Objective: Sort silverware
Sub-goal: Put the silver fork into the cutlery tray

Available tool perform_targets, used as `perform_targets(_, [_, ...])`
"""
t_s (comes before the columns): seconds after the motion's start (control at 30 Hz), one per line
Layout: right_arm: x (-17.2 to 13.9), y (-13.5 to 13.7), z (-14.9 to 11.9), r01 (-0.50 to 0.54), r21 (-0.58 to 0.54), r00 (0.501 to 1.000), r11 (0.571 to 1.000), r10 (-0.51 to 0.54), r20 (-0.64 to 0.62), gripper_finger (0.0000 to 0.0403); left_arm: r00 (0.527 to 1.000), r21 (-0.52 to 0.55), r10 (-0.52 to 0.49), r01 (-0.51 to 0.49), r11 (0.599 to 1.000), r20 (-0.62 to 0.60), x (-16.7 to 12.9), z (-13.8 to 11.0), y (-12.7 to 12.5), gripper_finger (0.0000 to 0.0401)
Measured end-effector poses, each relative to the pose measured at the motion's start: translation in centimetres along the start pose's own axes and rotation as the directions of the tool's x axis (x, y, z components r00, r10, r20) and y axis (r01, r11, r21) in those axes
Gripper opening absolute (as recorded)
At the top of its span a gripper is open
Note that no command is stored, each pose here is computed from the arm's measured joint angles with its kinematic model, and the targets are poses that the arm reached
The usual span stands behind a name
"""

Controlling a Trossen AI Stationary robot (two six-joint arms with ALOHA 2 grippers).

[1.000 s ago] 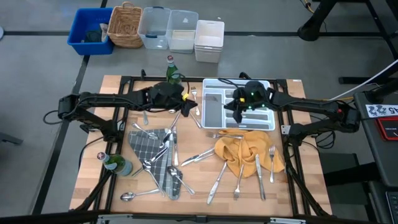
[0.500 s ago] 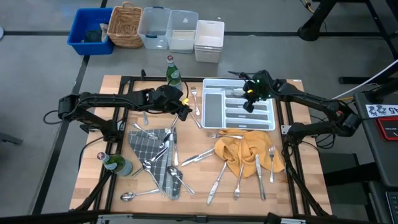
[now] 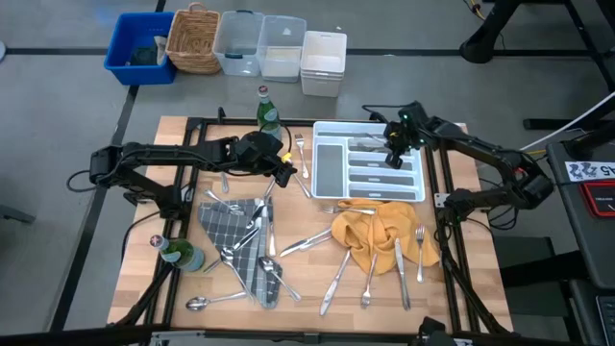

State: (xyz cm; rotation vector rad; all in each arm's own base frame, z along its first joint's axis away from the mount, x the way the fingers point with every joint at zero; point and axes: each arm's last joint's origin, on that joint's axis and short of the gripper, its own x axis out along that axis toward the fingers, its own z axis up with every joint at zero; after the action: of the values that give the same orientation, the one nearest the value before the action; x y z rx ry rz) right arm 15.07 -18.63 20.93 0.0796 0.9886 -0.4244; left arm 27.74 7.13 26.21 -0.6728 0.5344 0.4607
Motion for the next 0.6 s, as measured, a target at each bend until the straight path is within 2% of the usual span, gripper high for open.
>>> perform_targets(0.27, [2.9, -0.3, -0.5, -0.052, -0.041, 0.995, 0.998, 0.049, -0.082, 0.0005, 1.000, 0.000, 0.001, -0.001, 1.000, -0.001, 0.0, 0.0, 0.0, 0.0115])
perform_targets(0.6, [4.3, -0.8, -0.6, 0.020, -0.055, 0.992, 0.998, -0.026, -0.121, 0.0006, 1.000, 0.001, 0.014, -0.014, 1.000, -0.020, 0.0, -0.2, 0.1, 0.0115])
